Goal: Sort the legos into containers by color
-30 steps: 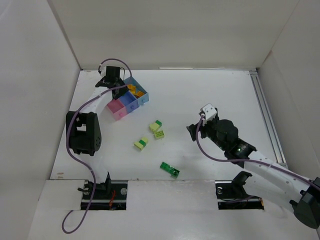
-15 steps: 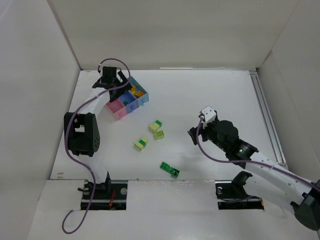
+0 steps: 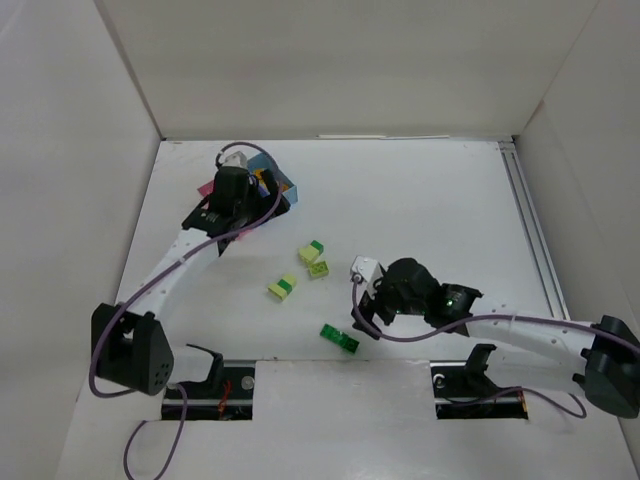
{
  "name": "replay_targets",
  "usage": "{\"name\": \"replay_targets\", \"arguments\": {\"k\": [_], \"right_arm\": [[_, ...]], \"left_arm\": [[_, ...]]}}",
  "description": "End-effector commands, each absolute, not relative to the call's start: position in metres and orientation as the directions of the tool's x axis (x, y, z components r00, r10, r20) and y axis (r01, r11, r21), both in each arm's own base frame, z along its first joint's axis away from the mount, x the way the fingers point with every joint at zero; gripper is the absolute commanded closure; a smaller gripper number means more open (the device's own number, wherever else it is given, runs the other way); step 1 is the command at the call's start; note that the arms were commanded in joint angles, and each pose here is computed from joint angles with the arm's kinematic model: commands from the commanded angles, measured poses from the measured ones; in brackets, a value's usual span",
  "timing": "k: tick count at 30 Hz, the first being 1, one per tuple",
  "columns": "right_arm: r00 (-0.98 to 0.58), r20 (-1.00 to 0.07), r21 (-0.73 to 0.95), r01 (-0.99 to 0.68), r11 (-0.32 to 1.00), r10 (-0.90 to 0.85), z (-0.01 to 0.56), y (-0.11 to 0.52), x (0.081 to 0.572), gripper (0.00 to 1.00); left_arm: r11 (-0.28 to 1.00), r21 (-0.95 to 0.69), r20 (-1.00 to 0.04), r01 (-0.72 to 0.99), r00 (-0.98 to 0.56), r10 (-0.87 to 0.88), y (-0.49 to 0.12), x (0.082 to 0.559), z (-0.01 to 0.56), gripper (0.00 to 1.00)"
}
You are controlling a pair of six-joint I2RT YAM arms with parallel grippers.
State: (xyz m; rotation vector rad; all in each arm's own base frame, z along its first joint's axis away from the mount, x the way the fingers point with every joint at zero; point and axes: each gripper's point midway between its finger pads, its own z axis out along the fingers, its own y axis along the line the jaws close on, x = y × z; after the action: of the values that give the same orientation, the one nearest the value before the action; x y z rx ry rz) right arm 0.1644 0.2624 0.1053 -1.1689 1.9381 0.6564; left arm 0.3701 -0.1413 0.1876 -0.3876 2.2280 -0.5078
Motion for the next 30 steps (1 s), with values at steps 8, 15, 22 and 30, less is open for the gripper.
{"name": "replay_targets", "arguments": {"k": [8,15,22,30], "right_arm": [[-0.391,-0.720,0.172,-0.901,0.399,-0.573,0.081,0.280,0.088,0.05],[-0.453,-0.629,0.160,-0.871,0.464,-0.632,0.054,0.284,0.081,0.11],[-0.486,-0.651,0.159,-0.839,0.521,-0.584,0.056,0.297,0.091,0.17],[-0.486,-0.641,0.096,-0.819,0.566,-0.594,0.047,0.305,0.096,0.30]], "left_arm": [[0.864,-0.496,-0.624,-0.086,-0.657,-0.424,-0.150,0.296,0.178,0.00],[0.856,-0.512,-0.632,-0.068,-0.646,-0.429,-0.146,0.283,0.180,0.00],[0.852,-0.520,-0.632,-0.058,-0.645,-0.430,-0.146,0.280,0.182,0.00],[0.858,-0.512,-0.638,-0.041,-0.650,-0.412,-0.147,0.279,0.182,0.00]]}}
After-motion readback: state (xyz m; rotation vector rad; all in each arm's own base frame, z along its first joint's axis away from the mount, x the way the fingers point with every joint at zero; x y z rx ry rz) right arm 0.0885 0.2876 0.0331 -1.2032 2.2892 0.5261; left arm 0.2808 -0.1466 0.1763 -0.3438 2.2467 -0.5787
